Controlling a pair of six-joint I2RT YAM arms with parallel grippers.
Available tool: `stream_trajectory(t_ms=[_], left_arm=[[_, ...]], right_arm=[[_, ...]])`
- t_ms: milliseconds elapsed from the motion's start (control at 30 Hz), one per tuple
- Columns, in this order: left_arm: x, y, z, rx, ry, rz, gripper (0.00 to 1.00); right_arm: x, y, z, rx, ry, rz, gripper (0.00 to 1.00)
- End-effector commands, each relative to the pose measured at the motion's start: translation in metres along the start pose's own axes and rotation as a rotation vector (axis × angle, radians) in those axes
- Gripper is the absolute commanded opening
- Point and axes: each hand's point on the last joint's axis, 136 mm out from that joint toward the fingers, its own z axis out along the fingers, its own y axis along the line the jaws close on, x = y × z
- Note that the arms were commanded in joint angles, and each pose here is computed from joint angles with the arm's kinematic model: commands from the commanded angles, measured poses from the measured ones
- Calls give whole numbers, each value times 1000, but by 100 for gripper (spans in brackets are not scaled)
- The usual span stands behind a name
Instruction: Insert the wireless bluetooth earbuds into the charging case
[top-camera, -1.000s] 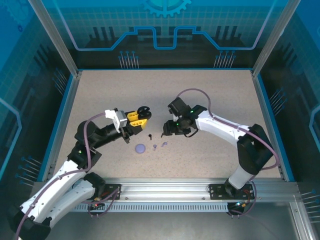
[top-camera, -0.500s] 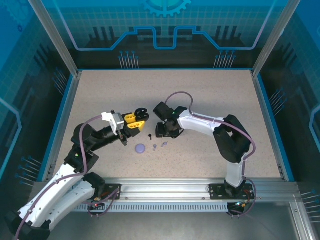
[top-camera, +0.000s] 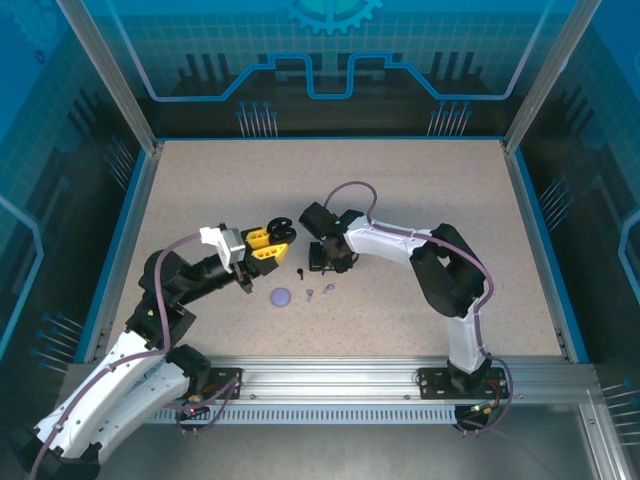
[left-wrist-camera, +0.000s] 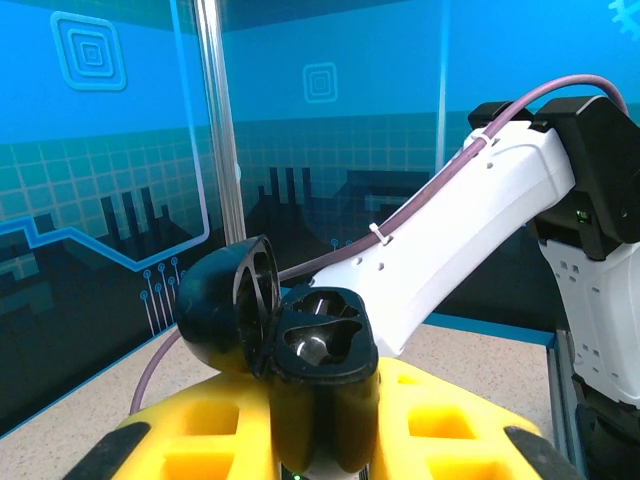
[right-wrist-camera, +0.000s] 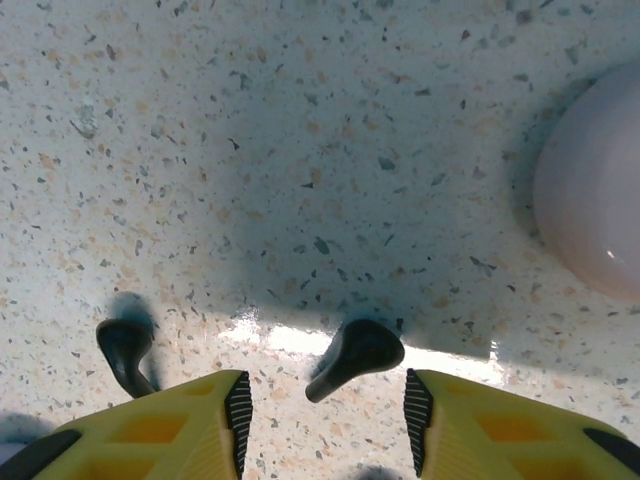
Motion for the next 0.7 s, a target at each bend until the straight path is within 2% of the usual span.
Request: stream_trajectory(t_ms=[0, 500, 667], left_arm=[[2, -5, -2, 21, 2, 3, 0], [4, -4, -1, 14, 4, 7, 0], [4, -4, -1, 13, 9, 8, 0]], right_arm=[[1, -3, 4, 44, 11, 9, 46], [2, -7, 15, 59, 33, 17, 45], [0, -5, 19, 51, 38, 16, 41]])
